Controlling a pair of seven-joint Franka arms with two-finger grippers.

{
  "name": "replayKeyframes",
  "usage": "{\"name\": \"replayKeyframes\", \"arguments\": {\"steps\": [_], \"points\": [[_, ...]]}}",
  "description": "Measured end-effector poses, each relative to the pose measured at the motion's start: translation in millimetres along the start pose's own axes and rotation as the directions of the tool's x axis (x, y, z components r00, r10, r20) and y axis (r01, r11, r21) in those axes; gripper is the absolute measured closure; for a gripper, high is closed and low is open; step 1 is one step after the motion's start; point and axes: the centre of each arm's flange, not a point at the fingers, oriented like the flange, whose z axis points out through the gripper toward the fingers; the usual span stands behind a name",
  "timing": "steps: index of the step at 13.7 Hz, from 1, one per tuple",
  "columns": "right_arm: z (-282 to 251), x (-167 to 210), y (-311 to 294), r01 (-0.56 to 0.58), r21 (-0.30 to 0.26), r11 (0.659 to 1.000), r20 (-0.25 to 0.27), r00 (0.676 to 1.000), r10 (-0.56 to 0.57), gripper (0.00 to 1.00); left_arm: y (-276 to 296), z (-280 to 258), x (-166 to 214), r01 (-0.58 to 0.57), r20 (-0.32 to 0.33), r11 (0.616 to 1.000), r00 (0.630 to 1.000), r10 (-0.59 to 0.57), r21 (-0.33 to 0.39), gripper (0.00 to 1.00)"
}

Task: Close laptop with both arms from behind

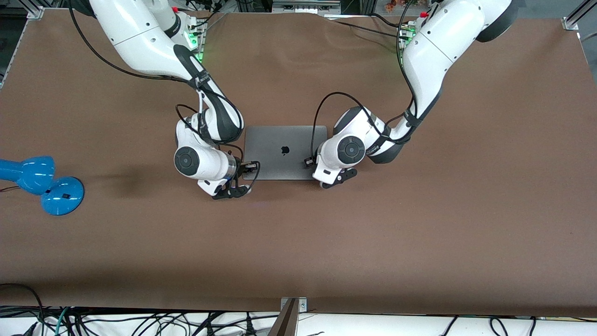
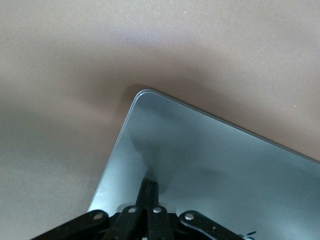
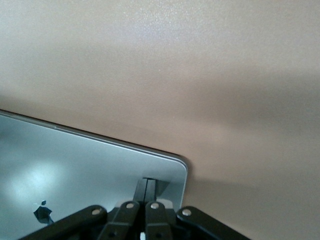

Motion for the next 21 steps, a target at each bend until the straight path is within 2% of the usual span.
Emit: {"name": "replayKeyframes", "arguments": {"steps": [2,3,6,9,11,12,15,17,18,21], "points": [[-0.6,0.6,-0.5,0.001,0.0,1.0,-0.003,1.0,-0.001,0.95,5.0,-1.5,-0.7,-0.007,-0.012,1.0,1.0,0.007,-0.016,0.73],[-1.3,1.0,-1.2,0.002,0.001,1.0,-0.005,1.0,-0.002,0.88,5.7,-3.7,1.7,-0.017,-0.03,1.0,0.999,0.016,-0.015,0.64],[-4.6,4.0,-3.7,0.007,0.003,1.0,-0.03,1.0,-0.007,0.57,5.8,-15.7,8.2,-0.028,-0.056,1.0,0.998,0.028,-0.006,0.34],[-11.6,8.2,-6.4,0.016,0.005,1.0,-0.054,0.998,-0.015,0.25,2.8,-58.2,-4.7,-0.083,-0.048,0.994,0.995,0.086,0.074,0.02],[-25.3,9.0,-11.0,0.023,0.007,1.0,-0.067,0.998,-0.022,0.04,-9.6,-109.2,-10.0,-0.13,-0.05,0.984,0.989,0.137,0.122,0.0],[-35.5,7.3,-12.9,0.026,0.006,1.0,-0.06,0.998,-0.025,0.0,-18.7,-136.7,-10.3,-0.152,-0.054,0.979,0.985,0.161,0.139,0.0],[-84.1,-3.2,-10.9,0.019,-0.005,1.0,-0.008,1.0,-0.019,0.0,-47.0,-205.3,-9.5,-0.206,-0.07,0.964,0.973,0.22,0.168,0.0],[-128.2,-14.9,-9.5,-0.034,-0.015,0.999,0.015,0.999,0.034,0.0,-63.8,-239.1,-6.8,-0.237,-0.083,0.956,0.964,0.254,0.173,0.0],[-153.7,-22.5,-9.3,-0.071,-0.041,0.997,0.016,0.997,0.072,0.0,-73.0,-254.7,-2.4,-0.247,-0.093,0.954,0.96,0.265,0.17,0.0],[-228.5,-56.4,-16.0,-0.133,-0.18,0.975,0.007,0.991,0.137,0.0,-101.3,-292.7,15.2,-0.278,-0.124,0.947,0.946,0.298,0.159,0.0]]}}
